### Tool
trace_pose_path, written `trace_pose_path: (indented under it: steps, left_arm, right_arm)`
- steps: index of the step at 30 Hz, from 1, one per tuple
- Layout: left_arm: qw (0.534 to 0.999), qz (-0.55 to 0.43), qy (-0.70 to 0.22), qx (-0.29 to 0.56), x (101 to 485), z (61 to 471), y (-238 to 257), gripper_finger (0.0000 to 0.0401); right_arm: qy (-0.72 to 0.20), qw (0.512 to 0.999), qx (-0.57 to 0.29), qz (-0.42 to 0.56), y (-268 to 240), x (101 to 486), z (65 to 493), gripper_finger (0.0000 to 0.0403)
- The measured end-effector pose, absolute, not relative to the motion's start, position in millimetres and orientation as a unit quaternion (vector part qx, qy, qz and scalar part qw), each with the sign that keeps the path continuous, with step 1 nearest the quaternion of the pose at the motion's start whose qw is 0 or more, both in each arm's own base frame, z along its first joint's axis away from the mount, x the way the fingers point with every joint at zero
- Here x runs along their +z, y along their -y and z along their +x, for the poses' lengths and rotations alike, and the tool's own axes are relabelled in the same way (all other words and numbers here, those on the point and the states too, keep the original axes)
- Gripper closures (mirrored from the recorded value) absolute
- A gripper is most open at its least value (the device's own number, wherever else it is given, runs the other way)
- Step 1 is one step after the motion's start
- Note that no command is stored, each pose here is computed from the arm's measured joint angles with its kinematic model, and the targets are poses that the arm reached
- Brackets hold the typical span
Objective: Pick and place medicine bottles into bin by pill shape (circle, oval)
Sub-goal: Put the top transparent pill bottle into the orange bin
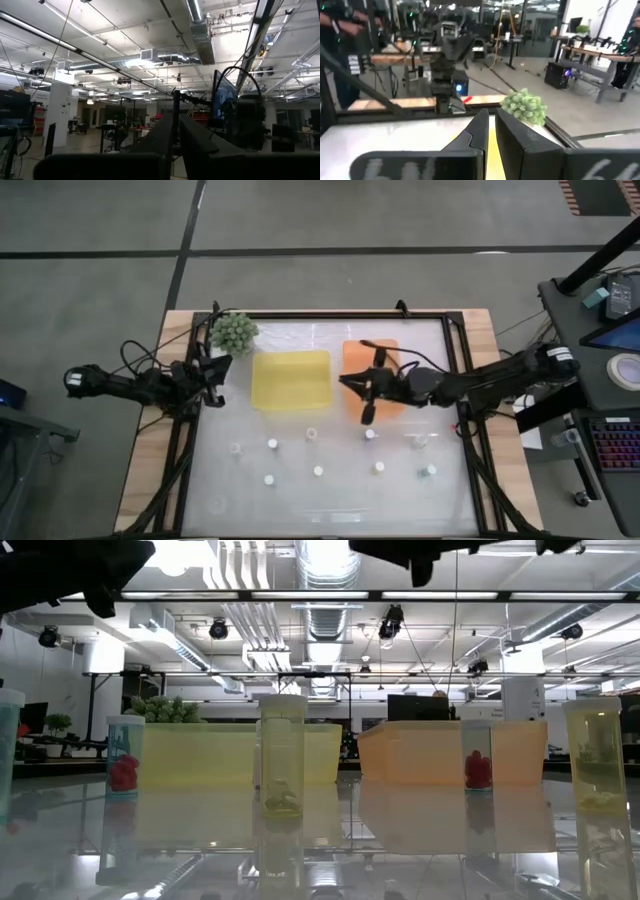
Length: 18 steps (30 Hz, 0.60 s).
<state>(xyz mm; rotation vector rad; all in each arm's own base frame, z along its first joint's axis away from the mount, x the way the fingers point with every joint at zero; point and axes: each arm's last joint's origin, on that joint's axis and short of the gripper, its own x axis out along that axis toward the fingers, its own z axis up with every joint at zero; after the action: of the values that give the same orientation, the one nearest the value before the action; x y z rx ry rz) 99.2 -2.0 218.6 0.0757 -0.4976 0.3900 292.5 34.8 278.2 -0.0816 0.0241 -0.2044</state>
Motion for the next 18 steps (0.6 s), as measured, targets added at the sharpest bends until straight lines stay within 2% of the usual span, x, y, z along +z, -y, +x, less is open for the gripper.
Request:
trace_pose_path:
  steps: [7, 18]
  left_arm:
    - [0.951, 0.040, 0.242, 0.189, 218, 100, 2, 0.0386]
    - [0.951, 0.044, 0.240, 0.190, 218, 100, 2, 0.0386]
  right_arm:
    - [-0.078, 0.992, -0.084, -0.057, -49, 282, 322, 0.0376]
    - [-0.260, 0.962, -0.069, -0.054, -72, 268, 360, 0.0376]
